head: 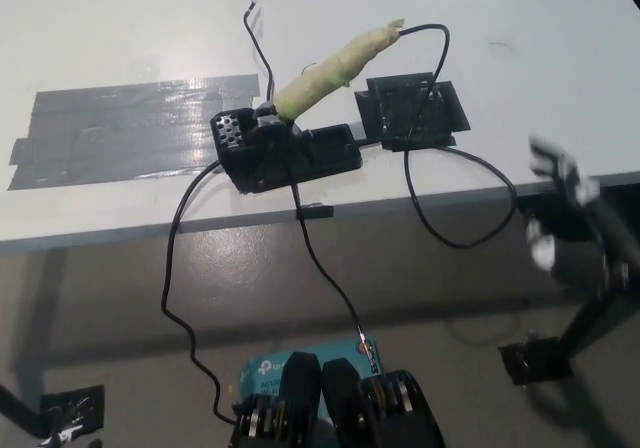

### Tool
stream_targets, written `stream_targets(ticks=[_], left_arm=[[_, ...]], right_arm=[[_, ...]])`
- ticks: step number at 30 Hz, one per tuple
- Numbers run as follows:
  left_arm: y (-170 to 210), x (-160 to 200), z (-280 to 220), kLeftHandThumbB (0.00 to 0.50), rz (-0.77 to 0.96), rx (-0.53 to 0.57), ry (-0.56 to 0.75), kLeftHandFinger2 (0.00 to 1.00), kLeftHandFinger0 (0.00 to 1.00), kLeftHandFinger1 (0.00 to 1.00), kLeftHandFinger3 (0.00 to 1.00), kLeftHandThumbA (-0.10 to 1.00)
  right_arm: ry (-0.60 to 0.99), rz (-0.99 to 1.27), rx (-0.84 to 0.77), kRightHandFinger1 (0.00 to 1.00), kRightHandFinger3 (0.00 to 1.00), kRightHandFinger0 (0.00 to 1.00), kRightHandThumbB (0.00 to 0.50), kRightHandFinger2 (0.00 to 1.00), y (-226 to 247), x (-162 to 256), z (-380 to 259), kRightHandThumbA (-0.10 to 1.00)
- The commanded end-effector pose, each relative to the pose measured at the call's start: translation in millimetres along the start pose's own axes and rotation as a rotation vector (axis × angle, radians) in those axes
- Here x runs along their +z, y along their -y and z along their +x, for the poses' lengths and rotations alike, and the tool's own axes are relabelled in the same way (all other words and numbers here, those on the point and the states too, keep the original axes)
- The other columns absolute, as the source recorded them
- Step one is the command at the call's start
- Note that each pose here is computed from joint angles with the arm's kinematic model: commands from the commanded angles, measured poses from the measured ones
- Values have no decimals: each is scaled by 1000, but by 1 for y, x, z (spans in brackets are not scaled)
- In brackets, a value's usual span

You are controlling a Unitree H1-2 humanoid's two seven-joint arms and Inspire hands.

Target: The robot uses its right hand to grab the soldering gun kept on the middle of the table and pulls it out of its base and keep it on the right side of the base

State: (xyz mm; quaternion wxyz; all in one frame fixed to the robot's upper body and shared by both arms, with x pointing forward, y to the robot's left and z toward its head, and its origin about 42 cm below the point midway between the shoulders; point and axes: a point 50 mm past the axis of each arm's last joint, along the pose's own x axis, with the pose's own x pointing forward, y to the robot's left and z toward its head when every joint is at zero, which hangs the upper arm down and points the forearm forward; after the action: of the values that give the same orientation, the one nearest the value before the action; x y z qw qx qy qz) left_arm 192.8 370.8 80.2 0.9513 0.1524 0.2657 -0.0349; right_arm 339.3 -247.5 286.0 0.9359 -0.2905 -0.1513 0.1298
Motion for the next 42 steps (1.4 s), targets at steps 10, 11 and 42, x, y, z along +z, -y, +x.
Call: stream_targets(ticks=[10,11,42], left_arm=[[-1,4,-13,274,17,-34,10,576,280,425,850,552],[0,3,-13,280,18,-35,14,575,298,441,843,552],[4,-7,-15,256,36,-90,-11,623,354,461,868,562]], right_arm=[[457,-452,11,1000,1000,880,214,883,3,160,143,316],[466,-473,22,1000,1000,941,225,912,-2,162,150,329],[-156,-1216,549,1000,1000,1000,500,1000,-83,79,246,833]])
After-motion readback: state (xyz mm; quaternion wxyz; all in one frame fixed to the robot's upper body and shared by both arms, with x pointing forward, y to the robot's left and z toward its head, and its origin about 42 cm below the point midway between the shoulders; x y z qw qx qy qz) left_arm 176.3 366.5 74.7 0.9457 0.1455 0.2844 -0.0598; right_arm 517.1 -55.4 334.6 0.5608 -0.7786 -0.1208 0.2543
